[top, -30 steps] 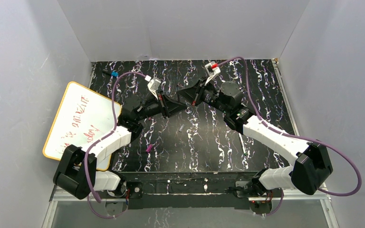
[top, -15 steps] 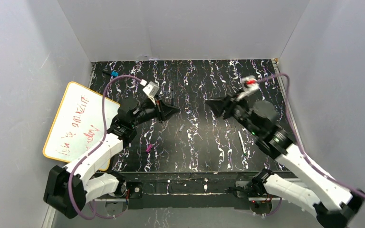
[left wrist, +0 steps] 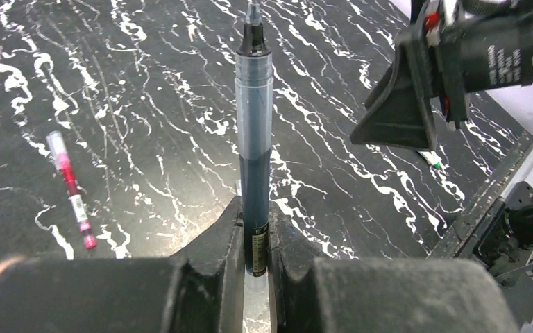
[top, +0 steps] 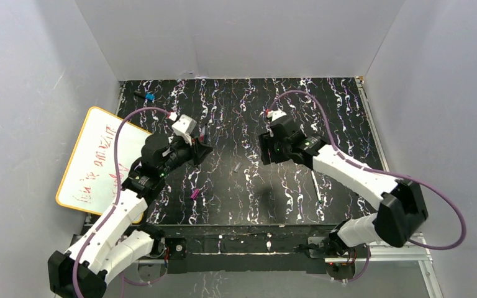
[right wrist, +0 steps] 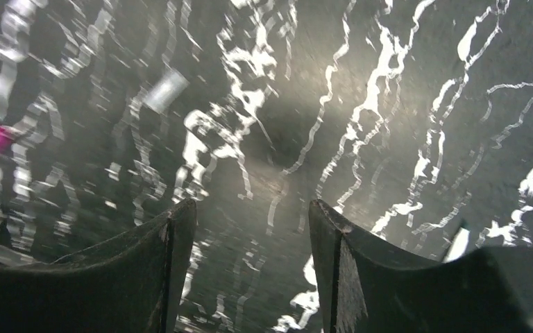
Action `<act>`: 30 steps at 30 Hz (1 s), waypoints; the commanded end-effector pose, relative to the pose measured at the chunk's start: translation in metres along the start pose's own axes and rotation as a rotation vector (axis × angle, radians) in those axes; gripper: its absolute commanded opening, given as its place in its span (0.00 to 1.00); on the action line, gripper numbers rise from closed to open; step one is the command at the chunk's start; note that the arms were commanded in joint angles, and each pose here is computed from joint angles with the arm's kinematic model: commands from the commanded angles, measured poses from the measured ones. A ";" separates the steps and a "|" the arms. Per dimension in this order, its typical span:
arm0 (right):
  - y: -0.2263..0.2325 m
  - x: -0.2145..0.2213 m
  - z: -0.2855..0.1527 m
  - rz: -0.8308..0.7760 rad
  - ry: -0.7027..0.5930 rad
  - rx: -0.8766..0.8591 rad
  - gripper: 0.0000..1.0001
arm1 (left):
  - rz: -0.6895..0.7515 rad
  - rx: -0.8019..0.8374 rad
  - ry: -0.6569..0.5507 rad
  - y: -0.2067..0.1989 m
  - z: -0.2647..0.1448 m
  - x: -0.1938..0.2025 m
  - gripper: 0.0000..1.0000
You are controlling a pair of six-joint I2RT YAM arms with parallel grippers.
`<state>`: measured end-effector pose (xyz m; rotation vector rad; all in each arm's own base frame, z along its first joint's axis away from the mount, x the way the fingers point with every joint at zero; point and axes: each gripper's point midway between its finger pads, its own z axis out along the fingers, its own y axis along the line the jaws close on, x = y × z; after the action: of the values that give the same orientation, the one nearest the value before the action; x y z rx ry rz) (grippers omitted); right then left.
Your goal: Insert the pens into the pen caps
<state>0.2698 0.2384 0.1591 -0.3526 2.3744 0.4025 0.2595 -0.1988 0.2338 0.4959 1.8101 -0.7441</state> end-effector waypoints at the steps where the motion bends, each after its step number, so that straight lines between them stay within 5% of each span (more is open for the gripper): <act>1: -0.002 -0.026 -0.010 -0.267 -0.006 -0.002 0.67 | 0.007 -0.081 0.019 0.014 -0.014 0.004 0.00; 11: 0.069 -0.040 0.024 -0.951 -0.243 -0.403 0.67 | -0.028 -0.201 -0.011 0.037 -0.020 0.000 0.00; 15: 0.092 -0.019 0.051 -1.176 -0.192 -0.604 0.66 | -0.027 -0.203 -0.007 0.037 -0.020 0.001 0.00; 22: 0.098 0.018 0.120 -1.212 0.122 -0.770 0.55 | -0.018 -0.195 -0.021 0.034 -0.024 -0.002 0.00; 30: 0.097 0.024 0.146 -1.244 0.095 -0.754 0.51 | -0.016 -0.190 -0.026 0.033 -0.025 -0.003 0.00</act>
<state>0.3026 0.3698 0.0359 -2.0152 1.6501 0.6042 0.2659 -0.1610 0.2312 0.3514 1.8559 -0.5878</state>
